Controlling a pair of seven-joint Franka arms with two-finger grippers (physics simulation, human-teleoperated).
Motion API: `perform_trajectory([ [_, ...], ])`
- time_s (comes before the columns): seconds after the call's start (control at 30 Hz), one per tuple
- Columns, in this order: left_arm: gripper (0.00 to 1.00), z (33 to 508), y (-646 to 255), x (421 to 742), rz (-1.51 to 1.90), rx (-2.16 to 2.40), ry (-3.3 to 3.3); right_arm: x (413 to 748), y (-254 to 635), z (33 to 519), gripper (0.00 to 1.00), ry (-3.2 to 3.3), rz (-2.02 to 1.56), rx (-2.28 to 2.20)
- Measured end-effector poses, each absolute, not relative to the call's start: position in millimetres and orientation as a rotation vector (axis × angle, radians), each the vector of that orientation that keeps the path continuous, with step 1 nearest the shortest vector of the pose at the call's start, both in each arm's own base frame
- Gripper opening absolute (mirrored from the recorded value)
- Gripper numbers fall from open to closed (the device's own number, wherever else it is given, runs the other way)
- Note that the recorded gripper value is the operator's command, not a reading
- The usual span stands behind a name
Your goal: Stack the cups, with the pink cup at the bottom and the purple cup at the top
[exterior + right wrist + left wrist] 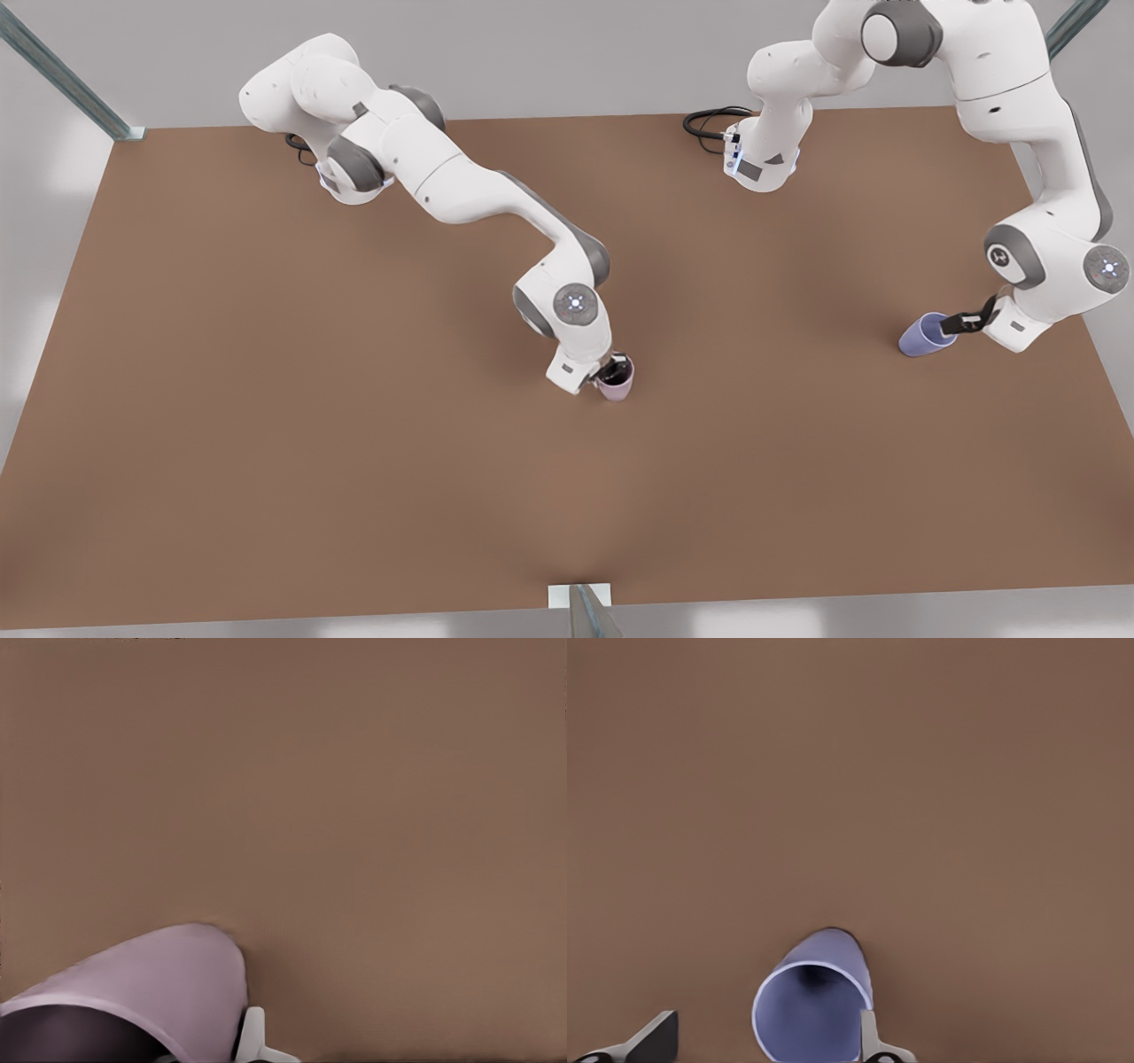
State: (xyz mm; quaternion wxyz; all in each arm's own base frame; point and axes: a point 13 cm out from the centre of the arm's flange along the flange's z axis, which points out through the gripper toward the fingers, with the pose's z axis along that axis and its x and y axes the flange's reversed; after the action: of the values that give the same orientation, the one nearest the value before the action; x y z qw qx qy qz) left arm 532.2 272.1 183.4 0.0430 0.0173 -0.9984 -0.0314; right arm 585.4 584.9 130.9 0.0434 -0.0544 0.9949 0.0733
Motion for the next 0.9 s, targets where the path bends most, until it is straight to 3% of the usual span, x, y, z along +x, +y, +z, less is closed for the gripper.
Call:
perform_trajectory([
  [0.03,1.0,180.3,273.6,532.8,-0.09,0.037,-3.059,585.4,585.2,130.8,0.51,3.044,0.226,-0.125],
  [0.1,1.0,171.4,280.0,530.4,-0.082,0.012,-3.058,586.3,585.9,130.5,0.69,3.045,0.233,-0.045],
  [0.33,1.0,136.6,299.4,501.3,-0.048,-0.05,-3.01,588.1,585.8,121.1,0.7,3.043,0.252,0.178],
  [0.4,1.0,125.1,304.2,491.9,-0.035,-0.061,-2.991,590.4,586.2,125.8,0.8,3.034,0.264,0.228],
  [0.5,1.0,111.4,306.2,483.0,-0.021,-0.089,-2.967,596.6,585.5,144.0,0.81,3.014,0.292,0.298],
  [0.57,1.0,105.1,305.9,479.7,-0.014,-0.111,-2.956,603.9,565.7,183.0,1.0,2.993,0.298,0.365],
  [0.6,1.0,103.2,305.8,477.8,-0.01,-0.12,-2.951,618.4,532.0,219.4,1.0,2.971,0.304,0.436],
  [0.63,0.94,101.2,305.3,475.8,-0.006,-0.13,-2.947,637.2,483.5,260.8,1.0,2.939,0.313,0.519],
  [0.67,0.64,100.1,305.1,474.3,-0.003,-0.138,-2.944,655.0,417.2,299.3,1.0,2.908,0.309,0.617],
  [0.7,0.47,99.7,305.0,473.6,0.0,-0.145,-2.943,671.2,339.3,326.9,1.0,2.883,0.28,0.723],
  [0.77,0.37,99.7,304.3,473.3,0.002,-0.16,-2.941,684.1,175.2,372.1,1.0,2.841,0.242,0.928],
  [0.83,0.32,101.6,304.8,474.3,-0.003,-0.173,-2.943,658.7,50.8,415.8,1.0,2.806,0.189,1.029],
  [0.9,0.3,103.4,303.5,476.5,0.005,-0.174,-2.951,643.0,-12.0,444.4,1.0,2.813,0.129,1.017],
])
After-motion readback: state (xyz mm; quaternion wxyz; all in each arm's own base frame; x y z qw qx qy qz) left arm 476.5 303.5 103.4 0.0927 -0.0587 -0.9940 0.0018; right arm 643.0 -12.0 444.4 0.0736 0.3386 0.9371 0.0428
